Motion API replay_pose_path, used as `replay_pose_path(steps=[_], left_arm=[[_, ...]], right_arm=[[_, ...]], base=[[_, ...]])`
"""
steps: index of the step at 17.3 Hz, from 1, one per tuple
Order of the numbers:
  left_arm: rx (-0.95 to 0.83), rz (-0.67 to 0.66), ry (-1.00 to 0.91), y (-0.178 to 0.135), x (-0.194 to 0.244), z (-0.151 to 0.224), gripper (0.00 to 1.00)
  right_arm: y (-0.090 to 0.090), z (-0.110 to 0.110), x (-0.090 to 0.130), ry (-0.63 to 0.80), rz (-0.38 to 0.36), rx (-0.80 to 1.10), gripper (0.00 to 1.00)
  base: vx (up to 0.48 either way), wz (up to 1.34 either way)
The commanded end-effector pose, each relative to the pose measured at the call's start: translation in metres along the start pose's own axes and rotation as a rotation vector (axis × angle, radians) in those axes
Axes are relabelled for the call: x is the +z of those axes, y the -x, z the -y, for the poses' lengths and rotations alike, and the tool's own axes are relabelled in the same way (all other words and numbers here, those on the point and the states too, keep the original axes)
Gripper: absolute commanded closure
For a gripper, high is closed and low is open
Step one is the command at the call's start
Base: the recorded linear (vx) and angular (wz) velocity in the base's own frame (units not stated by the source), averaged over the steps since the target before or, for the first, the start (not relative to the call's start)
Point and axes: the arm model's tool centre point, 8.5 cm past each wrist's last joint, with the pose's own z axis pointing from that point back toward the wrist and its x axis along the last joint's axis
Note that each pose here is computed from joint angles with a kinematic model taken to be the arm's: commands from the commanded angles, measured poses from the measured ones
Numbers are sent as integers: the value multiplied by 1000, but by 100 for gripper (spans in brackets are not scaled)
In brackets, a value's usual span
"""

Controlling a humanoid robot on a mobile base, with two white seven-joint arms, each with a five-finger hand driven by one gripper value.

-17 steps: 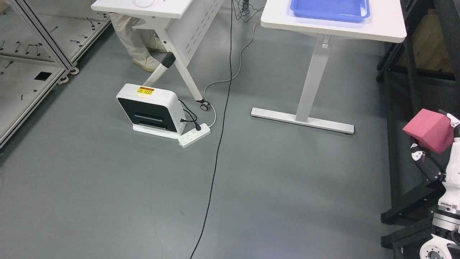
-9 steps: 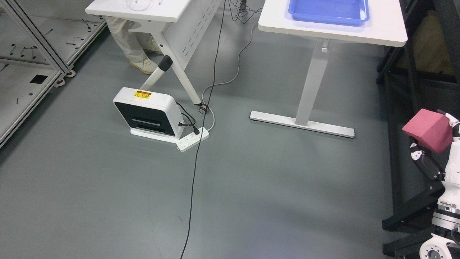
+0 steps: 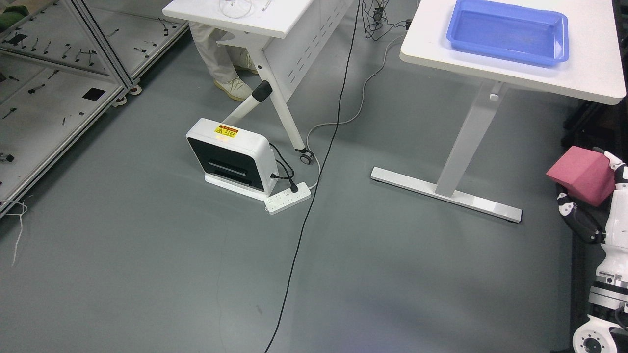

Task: Pick pink block from left shelf to tray
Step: 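Carry the pink block in the right hand while turning to the blue tray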

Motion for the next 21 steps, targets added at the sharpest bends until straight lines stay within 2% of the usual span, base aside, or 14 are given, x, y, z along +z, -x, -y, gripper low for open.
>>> replay_pose_path(steps=[1,16,21], left_arm=[[-6,51,-16,-27,-1,-11,0],[-6,51,-16,-27,-1,-11,0],[-6,51,-16,-27,-1,-11,0]], right_arm=[[2,4,-3,-1,12,15,96],[3,2,1,-12,7,15,96],[-7,-10,2,-67,31,-6,96]], base=[[199,68],[281,-172],[327,-74]])
